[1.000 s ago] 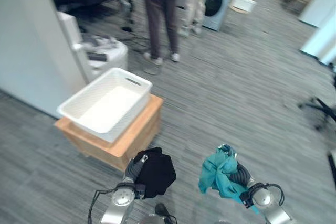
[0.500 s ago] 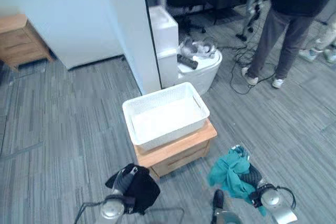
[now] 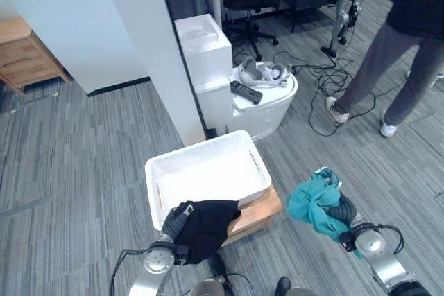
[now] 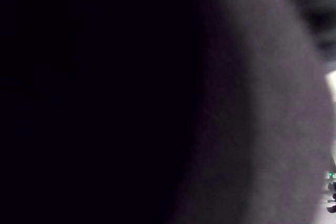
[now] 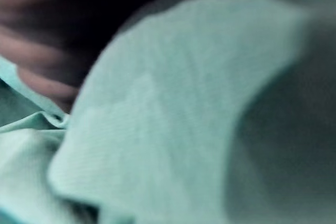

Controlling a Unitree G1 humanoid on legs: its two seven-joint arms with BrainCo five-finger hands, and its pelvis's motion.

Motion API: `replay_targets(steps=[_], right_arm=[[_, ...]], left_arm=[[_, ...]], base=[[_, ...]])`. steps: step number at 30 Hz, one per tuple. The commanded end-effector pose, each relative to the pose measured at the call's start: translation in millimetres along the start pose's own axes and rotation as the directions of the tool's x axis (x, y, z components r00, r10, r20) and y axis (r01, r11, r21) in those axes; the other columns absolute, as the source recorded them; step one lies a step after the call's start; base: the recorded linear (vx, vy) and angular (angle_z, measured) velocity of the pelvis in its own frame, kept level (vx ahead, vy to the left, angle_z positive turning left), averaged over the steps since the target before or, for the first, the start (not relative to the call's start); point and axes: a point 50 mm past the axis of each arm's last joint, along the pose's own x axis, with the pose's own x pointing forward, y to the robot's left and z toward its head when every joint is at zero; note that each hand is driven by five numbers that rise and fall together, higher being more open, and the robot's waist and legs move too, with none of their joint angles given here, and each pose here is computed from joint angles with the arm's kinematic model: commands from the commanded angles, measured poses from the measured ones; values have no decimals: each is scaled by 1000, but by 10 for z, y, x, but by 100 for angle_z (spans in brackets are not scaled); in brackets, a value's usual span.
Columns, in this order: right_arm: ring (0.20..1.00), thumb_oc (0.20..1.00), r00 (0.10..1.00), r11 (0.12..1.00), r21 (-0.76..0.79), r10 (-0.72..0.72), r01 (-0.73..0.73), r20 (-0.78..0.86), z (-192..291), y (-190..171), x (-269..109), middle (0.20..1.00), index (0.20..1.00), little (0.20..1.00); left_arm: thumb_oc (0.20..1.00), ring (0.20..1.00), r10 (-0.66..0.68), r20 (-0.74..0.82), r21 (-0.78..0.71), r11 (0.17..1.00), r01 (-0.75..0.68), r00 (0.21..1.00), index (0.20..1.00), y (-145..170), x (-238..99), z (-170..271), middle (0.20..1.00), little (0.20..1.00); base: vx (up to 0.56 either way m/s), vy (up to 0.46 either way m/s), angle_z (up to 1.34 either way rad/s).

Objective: Tidy up the quilt and then pick up the clothes from the bed and put them into the laundry hamper.

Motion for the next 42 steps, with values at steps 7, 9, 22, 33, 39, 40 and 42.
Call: replay_targets(steps=[7,9,22,33,39,40,42], right_arm=[[200,200,887,970,53,-238,237,395,831,-564,-16,200,200,200],[200,200,869,967,53,-249,251,428,901,-623,-54,200,200,200],[200,200,560,962,-35,-128,272,818,2118,-790,-234,200,200,200],[200,200,684,946,-219,-3,238,730,2401,-436,382,200,200,200],[200,200,765,917,-292,-20,270,644,2251,-406,610,200,200,200],[200,200,828,910,-323,-38,260,559,2061,-364,752,200,200,200],[200,200,844,908,-333,-39,253,535,2003,-339,792,200,200,200]], left_arm=[[200,200,43,156,123,990,-62,987,200,303,76,358,200,200],[200,200,35,146,120,991,-53,989,200,306,69,342,200,200],[200,200,-8,100,62,998,2,995,200,127,34,211,200,200],[200,200,-20,191,3,1000,19,981,200,132,23,384,200,200],[200,200,-36,277,-30,998,46,960,200,150,-13,547,200,200],[200,200,-26,355,-65,996,53,935,200,193,-38,708,200,200],[200,200,-16,395,-68,997,47,918,200,228,-53,803,200,200]], base=[[81,30,49],[125,-40,123],[79,-19,18],[-39,-10,18],[-56,9,24],[-39,8,22],[-27,8,6]])
